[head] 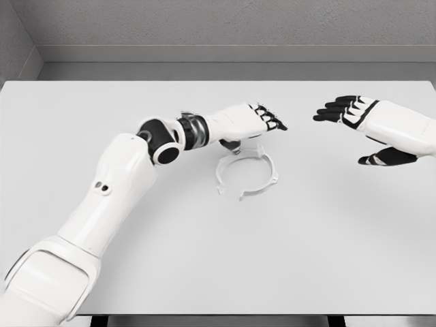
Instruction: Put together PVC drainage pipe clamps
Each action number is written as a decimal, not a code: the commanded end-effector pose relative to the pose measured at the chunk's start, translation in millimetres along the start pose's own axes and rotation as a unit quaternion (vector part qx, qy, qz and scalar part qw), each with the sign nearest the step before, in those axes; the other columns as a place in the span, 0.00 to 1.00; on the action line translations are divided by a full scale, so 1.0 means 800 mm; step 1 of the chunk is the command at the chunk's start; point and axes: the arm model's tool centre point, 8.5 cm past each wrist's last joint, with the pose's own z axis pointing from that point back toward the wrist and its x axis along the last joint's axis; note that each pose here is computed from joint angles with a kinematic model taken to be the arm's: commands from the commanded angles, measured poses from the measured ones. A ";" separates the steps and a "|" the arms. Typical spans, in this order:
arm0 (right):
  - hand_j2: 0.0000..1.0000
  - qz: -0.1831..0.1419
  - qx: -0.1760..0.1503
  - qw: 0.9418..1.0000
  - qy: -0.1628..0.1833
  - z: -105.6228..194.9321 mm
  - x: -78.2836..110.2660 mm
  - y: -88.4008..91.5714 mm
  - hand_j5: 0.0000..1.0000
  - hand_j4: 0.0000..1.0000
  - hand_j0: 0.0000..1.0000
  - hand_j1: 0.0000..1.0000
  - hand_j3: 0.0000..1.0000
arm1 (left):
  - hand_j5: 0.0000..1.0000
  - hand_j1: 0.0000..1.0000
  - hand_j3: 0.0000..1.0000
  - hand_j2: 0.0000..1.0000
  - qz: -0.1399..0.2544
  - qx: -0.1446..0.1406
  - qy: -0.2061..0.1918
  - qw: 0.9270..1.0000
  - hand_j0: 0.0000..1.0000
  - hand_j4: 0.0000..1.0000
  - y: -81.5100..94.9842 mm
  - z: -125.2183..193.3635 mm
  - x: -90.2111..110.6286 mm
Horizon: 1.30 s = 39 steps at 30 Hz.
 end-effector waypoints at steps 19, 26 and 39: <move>1.00 0.003 0.007 1.000 0.007 0.012 -0.003 -0.003 1.00 1.00 1.00 1.00 1.00 | 1.00 1.00 1.00 1.00 -0.040 0.064 -0.028 0.997 1.00 1.00 0.024 0.046 0.022; 1.00 0.001 0.005 1.000 0.007 0.009 -0.003 -0.003 1.00 1.00 1.00 1.00 1.00 | 1.00 1.00 1.00 1.00 -0.031 0.040 -0.031 0.998 1.00 1.00 0.004 0.036 0.024; 1.00 0.002 0.005 1.000 0.006 0.009 -0.003 -0.003 1.00 1.00 1.00 1.00 1.00 | 1.00 1.00 1.00 1.00 -0.017 0.006 -0.031 0.999 1.00 1.00 -0.024 0.029 0.018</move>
